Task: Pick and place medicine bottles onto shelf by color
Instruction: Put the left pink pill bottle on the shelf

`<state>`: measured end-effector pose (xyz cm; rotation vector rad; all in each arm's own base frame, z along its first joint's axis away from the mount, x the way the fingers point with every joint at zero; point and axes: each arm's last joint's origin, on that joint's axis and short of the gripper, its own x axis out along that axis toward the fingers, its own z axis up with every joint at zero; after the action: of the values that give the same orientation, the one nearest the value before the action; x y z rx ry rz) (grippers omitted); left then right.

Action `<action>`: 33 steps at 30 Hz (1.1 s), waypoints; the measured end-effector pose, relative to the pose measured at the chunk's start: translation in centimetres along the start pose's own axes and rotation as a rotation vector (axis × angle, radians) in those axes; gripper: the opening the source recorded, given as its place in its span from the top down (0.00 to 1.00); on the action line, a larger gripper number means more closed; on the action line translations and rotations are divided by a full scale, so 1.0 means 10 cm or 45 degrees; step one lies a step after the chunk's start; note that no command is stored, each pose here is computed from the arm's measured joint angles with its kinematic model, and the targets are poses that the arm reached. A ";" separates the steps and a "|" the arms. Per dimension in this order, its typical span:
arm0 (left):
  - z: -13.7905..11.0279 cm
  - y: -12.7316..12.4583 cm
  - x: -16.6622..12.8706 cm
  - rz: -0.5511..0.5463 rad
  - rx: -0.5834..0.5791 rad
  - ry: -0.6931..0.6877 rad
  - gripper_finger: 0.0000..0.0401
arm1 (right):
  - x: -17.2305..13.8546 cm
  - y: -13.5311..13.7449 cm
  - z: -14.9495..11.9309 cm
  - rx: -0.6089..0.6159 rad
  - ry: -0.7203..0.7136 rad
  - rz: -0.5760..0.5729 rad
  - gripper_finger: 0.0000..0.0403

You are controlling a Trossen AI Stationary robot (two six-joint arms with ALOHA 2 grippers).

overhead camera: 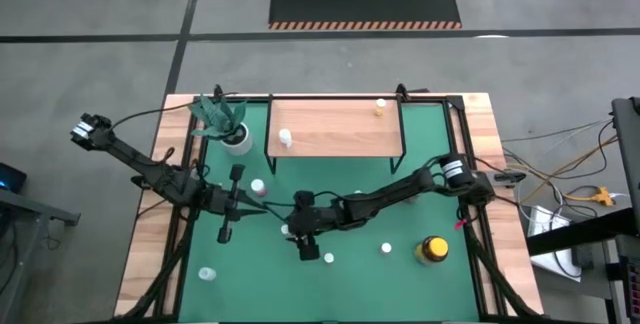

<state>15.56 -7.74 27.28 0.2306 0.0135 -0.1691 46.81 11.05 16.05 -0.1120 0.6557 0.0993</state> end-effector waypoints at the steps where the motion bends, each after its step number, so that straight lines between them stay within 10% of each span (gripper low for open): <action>1: 0.00 0.00 0.00 -0.001 0.002 0.003 0.98 | 0.02 0.00 -0.01 0.000 0.003 -0.001 0.37; 33: -0.01 -0.01 0.01 -0.003 0.015 0.012 0.98 | 0.10 0.00 -0.03 -0.003 -0.040 -0.002 0.72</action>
<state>15.65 -7.80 27.13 0.2432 0.0225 -0.1707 47.38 11.04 15.18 -0.1131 0.6238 0.1004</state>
